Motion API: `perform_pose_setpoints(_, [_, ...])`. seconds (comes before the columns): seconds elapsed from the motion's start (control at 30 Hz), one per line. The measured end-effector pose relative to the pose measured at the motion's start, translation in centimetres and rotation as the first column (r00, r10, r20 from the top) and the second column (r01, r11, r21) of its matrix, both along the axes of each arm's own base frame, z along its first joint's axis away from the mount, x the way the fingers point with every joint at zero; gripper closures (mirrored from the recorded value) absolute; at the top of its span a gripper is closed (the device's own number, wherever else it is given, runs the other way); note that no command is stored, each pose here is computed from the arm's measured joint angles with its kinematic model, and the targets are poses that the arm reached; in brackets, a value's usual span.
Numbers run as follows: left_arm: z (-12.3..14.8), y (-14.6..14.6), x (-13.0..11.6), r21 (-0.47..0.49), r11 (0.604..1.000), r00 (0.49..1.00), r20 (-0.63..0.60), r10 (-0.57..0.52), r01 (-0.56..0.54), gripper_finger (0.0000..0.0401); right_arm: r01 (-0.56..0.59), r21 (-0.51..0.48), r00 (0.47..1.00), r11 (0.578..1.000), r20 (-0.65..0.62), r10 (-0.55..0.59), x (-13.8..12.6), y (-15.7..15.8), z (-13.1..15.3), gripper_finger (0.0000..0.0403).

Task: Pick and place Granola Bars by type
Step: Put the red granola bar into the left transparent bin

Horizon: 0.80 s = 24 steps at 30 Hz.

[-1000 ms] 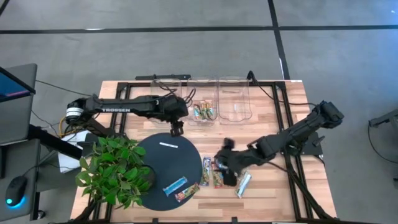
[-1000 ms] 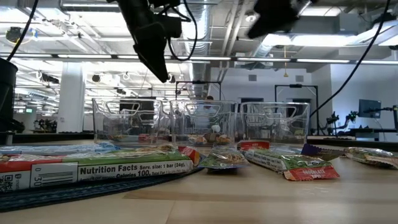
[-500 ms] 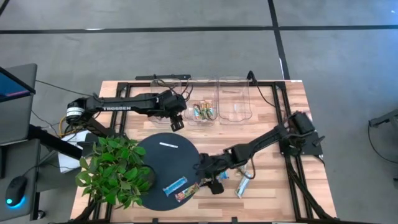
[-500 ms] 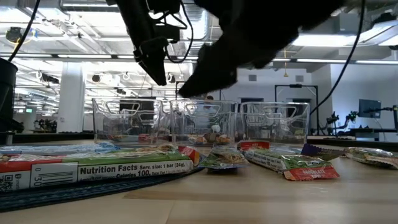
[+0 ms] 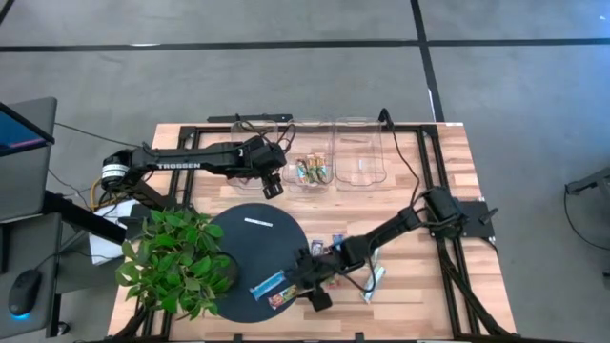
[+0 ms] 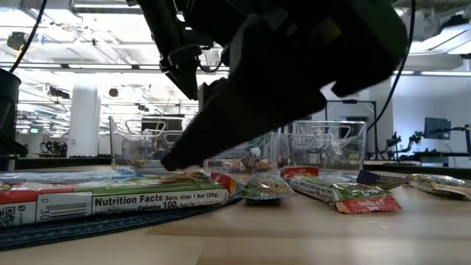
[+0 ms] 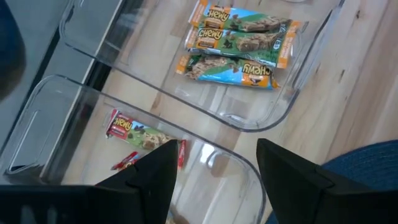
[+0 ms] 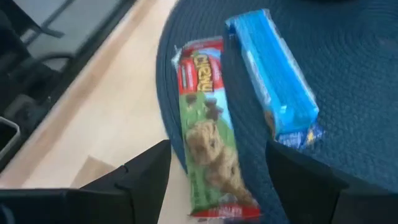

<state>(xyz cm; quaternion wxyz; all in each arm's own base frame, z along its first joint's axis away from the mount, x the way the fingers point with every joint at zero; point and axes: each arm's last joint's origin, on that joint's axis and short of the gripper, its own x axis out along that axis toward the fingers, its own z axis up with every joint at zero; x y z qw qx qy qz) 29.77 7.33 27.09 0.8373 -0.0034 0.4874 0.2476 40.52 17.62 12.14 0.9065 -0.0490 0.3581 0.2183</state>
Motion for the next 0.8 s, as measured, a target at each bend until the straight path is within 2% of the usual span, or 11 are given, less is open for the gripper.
perform_pose_setpoints(0.23, [0.0,0.0,0.0,0.001,1.000,1.000,0.003,0.000,0.000,0.0188,-0.011,-0.032,1.000,0.999,-0.002,0.011,-0.1,-0.1,-0.1,0.0148])
perform_pose_setpoints(0.47, [0.0,0.0,0.0,0.001,1.000,1.000,0.002,0.000,0.000,0.0188,-0.013,-0.039,0.999,0.999,-0.044,0.011,0.0,0.1,-2.0,0.0158])
perform_pose_setpoints(0.6, [0.0,0.0,0.0,0.001,1.000,1.000,0.002,0.000,0.000,0.0188,0.004,-0.037,0.998,0.999,-0.060,-0.007,-0.1,0.1,-2.2,0.0195])
perform_pose_setpoints(0.8, [0.0,0.0,0.0,0.002,1.000,1.000,0.002,0.001,-0.001,0.0188,0.004,-0.033,0.997,0.999,-0.070,-0.007,-0.2,0.0,-2.0,0.0288])
